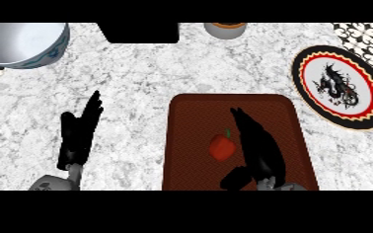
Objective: Pick the bell pepper from the tray and place it in the plate
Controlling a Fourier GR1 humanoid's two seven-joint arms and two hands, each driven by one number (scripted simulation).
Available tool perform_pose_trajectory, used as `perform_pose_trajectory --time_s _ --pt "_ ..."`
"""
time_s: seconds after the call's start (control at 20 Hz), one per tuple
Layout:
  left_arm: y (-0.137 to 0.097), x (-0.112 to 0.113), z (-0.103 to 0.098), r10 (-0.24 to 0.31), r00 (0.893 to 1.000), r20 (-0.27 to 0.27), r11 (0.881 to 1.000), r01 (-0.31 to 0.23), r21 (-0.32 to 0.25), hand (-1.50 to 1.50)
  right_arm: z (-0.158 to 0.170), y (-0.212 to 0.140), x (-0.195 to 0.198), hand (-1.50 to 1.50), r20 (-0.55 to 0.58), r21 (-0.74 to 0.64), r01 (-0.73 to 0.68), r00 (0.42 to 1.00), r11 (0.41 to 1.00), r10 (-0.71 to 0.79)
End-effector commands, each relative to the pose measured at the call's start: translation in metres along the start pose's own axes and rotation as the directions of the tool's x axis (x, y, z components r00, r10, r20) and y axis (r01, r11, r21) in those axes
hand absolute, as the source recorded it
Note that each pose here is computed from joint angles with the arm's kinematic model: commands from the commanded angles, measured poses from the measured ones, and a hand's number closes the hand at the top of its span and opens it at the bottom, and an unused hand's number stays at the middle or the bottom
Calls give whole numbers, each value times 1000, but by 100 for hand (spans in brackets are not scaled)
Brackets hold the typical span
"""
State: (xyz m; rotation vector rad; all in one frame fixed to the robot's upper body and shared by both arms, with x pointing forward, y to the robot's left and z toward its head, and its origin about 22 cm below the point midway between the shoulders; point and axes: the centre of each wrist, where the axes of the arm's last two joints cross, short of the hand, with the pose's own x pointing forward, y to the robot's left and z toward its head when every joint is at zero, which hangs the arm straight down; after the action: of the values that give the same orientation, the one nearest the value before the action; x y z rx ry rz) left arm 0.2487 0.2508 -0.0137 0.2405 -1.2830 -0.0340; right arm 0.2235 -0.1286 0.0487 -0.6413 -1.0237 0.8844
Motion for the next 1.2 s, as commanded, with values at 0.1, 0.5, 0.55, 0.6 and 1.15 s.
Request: perform_pose_trajectory --time_s 0.1,0.5,0.55,0.6,1.15 --pt "10 10 -7 7 1000 16 1000 -7 11 0 -1 -12 26 -150 -44 50 -27 999 998 29" --pt "-11 -11 -6 4 1000 11 1000 -5 23 0 -16 7 10 -150 -19 93 -35 999 995 37" --pt "7 18 10 3 1000 -21 1000 -3 -3 0 -9 26 -6 -150 -41 92 -19 999 996 23" --pt "-7 -24 8 -8 1000 8 1000 8 15 0 -25 7 29 -150 -45 109 -39 998 993 44" --pt "-7 4 2 13 1000 -5 1000 -13 24 0 -51 32 -5 -150 -34 113 -26 999 993 30"
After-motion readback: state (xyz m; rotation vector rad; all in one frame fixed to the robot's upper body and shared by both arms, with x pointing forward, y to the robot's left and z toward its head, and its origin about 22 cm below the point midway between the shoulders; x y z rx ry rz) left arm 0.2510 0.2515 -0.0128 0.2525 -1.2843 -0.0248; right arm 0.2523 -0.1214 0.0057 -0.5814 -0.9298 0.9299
